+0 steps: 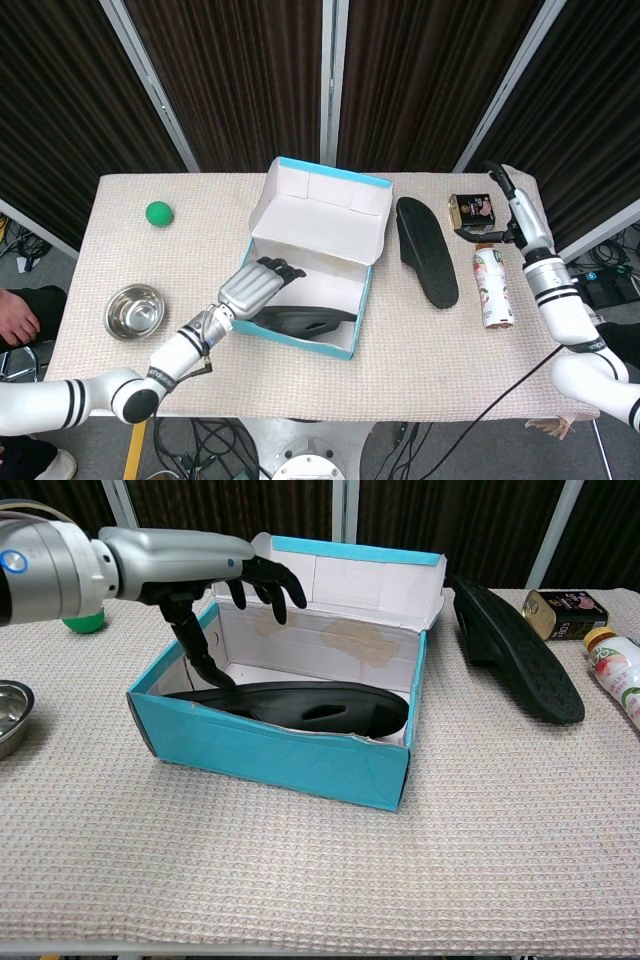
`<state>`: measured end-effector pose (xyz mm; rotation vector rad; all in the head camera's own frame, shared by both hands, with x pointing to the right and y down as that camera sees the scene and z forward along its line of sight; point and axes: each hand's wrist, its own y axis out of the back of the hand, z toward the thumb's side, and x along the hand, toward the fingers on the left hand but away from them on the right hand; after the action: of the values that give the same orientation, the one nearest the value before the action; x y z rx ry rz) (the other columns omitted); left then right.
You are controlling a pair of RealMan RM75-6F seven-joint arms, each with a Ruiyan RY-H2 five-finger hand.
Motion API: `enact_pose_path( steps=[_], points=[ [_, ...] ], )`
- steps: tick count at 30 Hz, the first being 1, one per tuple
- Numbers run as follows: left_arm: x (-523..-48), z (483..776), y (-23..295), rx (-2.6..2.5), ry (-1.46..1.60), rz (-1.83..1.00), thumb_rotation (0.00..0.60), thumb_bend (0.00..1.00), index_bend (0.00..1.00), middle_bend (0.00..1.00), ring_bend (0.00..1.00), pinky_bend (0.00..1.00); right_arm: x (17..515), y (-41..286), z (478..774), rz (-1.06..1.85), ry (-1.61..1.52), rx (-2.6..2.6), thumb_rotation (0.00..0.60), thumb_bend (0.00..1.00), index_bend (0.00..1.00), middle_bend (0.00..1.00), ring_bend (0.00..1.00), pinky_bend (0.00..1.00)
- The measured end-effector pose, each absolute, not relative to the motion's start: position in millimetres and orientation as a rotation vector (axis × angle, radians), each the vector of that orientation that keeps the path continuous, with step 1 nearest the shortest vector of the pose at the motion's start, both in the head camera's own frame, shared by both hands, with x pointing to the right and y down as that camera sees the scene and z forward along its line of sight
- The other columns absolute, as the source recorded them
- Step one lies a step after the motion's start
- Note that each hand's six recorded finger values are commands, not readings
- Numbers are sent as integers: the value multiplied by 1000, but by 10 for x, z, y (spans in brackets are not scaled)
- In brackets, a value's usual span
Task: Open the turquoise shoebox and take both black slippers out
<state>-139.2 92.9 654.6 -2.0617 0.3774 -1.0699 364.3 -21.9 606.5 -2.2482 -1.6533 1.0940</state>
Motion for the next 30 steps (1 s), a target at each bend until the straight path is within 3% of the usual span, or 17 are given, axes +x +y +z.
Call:
enact_pose_path(
  steps=[22,27,30],
  points=[
    [-1217,6949,1015,-1967,260,-1247,600,0,227,244,163,256,3703,-151,6170,1089,-1668,-2291,600,0,0,0,0,0],
    [-1174,7031,1061,-1980,243,-1246,600,0,329,339,199,257,3729,-136,6176,1091,-1679,-2289,600,0,0,0,0,0],
    [-1129,7051,1082,-1991,254,-1219,600,26,464,448,315,280,3746,-141,6177,1092,-1692,-2286,600,0,0,0,0,0]
  ],
)
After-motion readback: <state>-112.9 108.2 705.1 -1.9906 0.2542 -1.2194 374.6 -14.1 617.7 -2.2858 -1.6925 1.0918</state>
